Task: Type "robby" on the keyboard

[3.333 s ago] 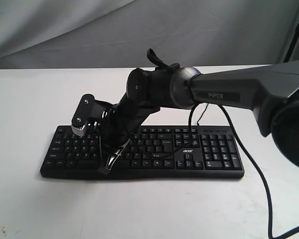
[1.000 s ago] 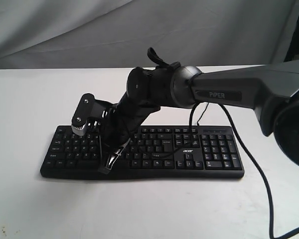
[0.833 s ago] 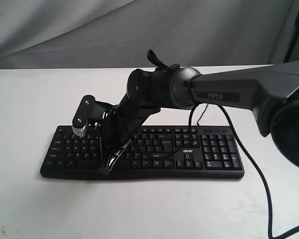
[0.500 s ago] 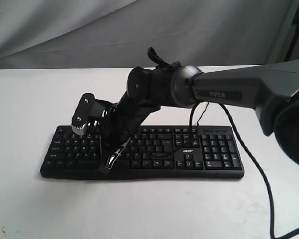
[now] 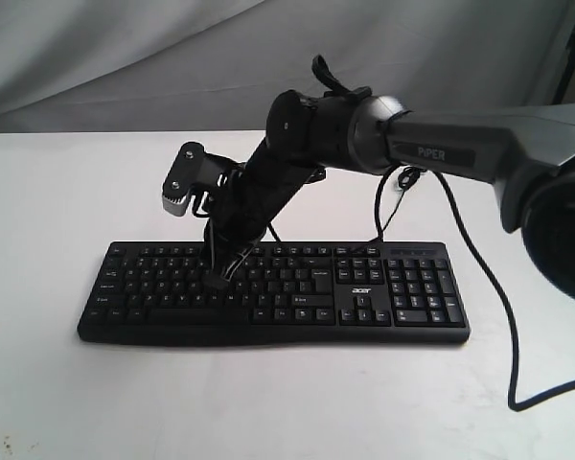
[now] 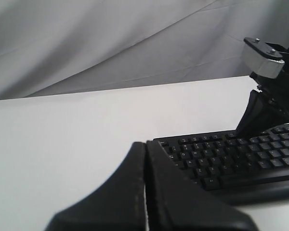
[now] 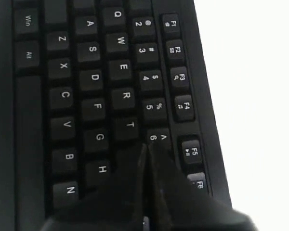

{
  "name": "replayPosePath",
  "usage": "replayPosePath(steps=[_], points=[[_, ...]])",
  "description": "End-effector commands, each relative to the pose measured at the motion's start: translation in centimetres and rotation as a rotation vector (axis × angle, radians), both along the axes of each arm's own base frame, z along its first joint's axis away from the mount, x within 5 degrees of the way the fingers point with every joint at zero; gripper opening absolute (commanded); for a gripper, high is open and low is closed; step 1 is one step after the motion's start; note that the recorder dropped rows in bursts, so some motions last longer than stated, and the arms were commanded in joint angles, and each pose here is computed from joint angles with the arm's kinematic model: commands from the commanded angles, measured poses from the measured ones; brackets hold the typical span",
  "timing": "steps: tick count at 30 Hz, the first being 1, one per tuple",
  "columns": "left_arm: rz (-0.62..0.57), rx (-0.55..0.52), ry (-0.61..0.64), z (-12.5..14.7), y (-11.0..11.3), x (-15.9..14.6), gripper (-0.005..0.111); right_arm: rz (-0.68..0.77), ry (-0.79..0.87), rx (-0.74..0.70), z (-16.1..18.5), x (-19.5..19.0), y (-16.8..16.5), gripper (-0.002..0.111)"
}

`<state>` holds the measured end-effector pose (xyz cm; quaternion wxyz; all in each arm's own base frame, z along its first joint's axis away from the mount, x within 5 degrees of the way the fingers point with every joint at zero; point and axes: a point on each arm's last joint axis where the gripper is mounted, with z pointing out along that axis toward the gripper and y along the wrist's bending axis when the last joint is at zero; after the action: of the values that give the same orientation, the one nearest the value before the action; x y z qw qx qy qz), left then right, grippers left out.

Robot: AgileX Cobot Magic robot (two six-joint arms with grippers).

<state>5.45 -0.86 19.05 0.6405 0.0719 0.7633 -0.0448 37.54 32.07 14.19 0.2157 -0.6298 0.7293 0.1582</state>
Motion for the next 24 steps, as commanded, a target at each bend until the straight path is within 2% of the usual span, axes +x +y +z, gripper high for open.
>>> replayPosePath(steps=[1, 24], points=[[-0.005, 0.001, -0.005, -0.1, 0.0, 0.0, 0.0, 0.014, 0.021, 0.004, -0.2, 0.5, 0.3, 0.0], [-0.005, 0.001, -0.005, -0.1, 0.0, 0.0, 0.0, 0.013, 0.028, 0.004, -1.2, 0.6, 0.4, 0.0]])
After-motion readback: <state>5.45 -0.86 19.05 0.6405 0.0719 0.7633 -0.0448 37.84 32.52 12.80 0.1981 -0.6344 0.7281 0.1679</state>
